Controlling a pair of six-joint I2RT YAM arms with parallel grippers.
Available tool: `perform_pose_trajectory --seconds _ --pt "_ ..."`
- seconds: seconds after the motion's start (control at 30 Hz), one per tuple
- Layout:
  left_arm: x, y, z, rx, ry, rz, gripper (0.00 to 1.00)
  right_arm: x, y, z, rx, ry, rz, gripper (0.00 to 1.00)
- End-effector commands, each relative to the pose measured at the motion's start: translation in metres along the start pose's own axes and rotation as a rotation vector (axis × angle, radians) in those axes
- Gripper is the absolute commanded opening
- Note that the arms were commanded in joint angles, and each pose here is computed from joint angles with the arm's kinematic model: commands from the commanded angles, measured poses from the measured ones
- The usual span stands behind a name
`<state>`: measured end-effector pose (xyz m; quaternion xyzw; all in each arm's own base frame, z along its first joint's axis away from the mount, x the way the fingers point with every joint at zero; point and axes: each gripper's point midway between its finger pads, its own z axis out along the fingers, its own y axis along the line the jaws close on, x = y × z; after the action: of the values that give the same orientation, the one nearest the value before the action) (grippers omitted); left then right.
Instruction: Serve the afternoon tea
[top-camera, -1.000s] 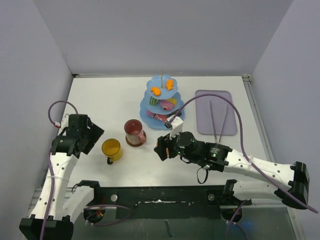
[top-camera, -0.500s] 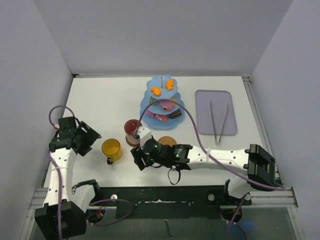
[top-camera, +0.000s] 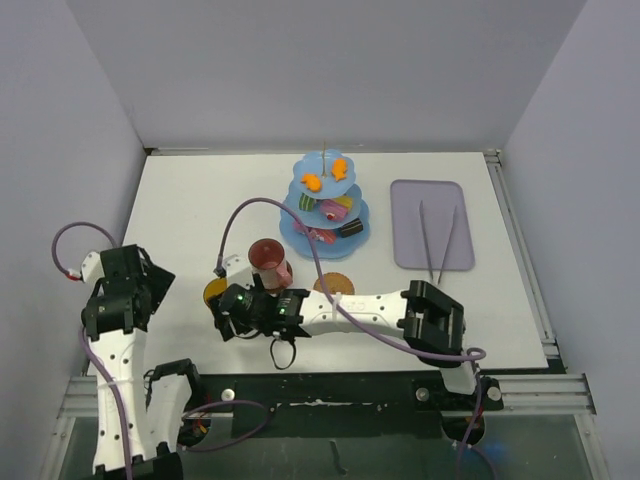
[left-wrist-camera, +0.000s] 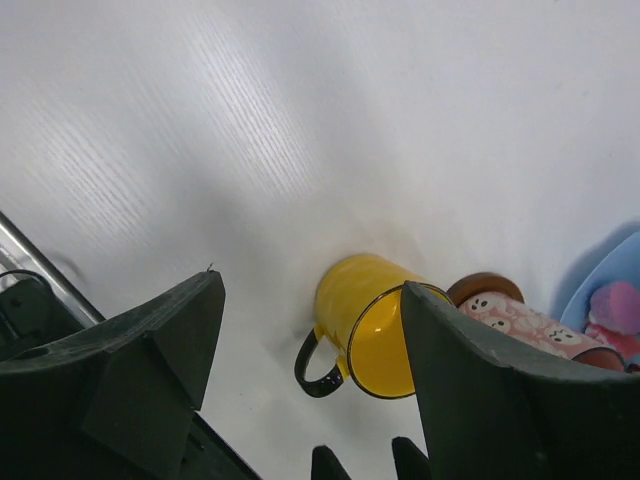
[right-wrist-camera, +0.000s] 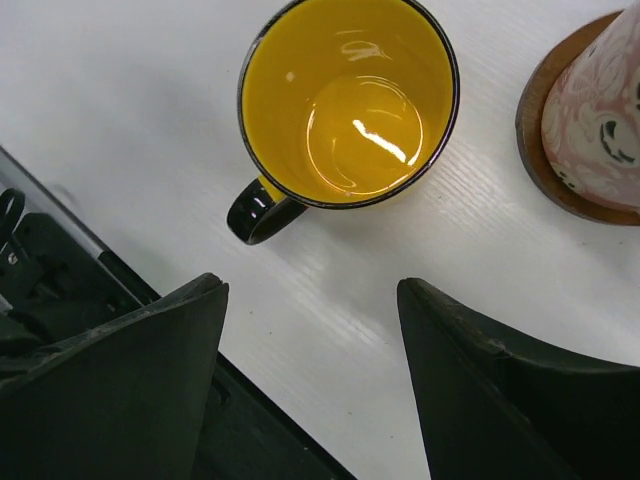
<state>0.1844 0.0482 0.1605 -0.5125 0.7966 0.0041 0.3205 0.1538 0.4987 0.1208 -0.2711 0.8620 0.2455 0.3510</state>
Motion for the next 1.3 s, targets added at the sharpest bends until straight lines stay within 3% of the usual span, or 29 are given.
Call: perform_pose_trajectory --seconds 0.0,0.23,0.33,0.67,0.97,1.27 --pt "-0.03 0.03 -0.032 -0.116 -0.165 -0.071 0.69 -0.012 -0.01 0.011 0.123 -0.018 0.128 0.7" --pt "-0.048 0.05 -0.057 -0.158 -0.286 -0.101 0.7 -0.021 0.0 0.026 0.143 -0.036 0.184 0.72" --pt "-0.052 0.044 -0.061 -0.104 -0.312 -0.077 0.7 -0.024 0.005 0.026 0.137 -0.042 0.163 0.73" --pt "-0.039 0.048 -0.055 -0.037 -0.321 -0.03 0.7 -0.038 0.006 0.016 0.128 -0.081 0.179 0.74" --pt "-0.035 0.061 -0.059 -0.014 -0.37 -0.031 0.7 -0.031 0.014 0.03 0.094 -0.019 0.186 0.74" --pt "-0.03 0.061 -0.052 -0.031 -0.345 -0.017 0.7 -0.01 -0.018 0.04 0.214 0.047 0.19 0.71"
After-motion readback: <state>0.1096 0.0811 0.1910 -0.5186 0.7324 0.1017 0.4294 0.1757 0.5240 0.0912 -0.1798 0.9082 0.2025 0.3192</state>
